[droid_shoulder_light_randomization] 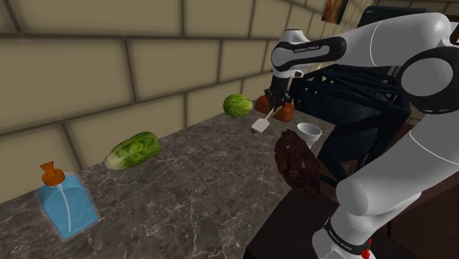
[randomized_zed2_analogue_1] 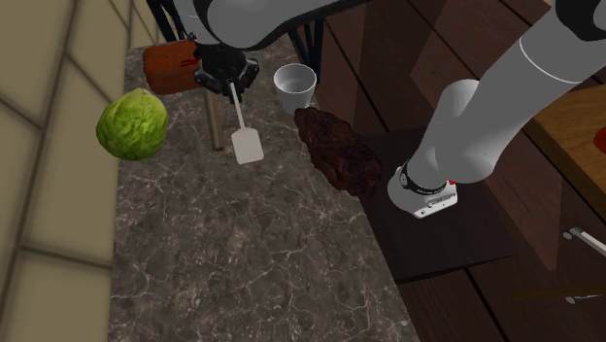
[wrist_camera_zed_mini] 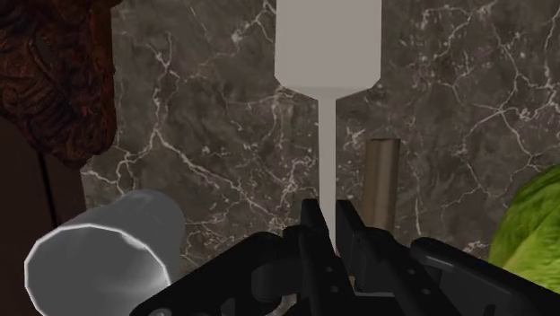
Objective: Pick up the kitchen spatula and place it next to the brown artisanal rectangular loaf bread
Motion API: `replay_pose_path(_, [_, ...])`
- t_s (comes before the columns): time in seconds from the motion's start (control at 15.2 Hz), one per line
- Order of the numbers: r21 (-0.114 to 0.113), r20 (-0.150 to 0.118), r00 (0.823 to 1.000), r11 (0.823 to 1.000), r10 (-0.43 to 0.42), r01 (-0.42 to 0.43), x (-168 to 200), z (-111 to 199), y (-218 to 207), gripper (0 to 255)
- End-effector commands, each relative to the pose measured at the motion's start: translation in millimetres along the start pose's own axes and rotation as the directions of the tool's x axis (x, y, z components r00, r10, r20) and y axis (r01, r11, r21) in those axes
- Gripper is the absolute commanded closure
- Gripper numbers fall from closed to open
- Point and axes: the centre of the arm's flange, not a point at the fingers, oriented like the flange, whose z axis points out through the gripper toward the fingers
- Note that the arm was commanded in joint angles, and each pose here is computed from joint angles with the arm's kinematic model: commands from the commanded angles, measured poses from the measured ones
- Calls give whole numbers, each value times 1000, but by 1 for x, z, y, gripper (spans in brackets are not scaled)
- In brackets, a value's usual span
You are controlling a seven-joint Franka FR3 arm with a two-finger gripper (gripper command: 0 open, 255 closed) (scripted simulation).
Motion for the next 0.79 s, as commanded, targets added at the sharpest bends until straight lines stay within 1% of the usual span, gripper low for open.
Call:
replay_pose_path(0.0, [0,0,1000,1000,-1,1,24,2,9,255])
replay_pose_path(0.73, [0,0,1000,1000,-1,1,163,11,53,255])
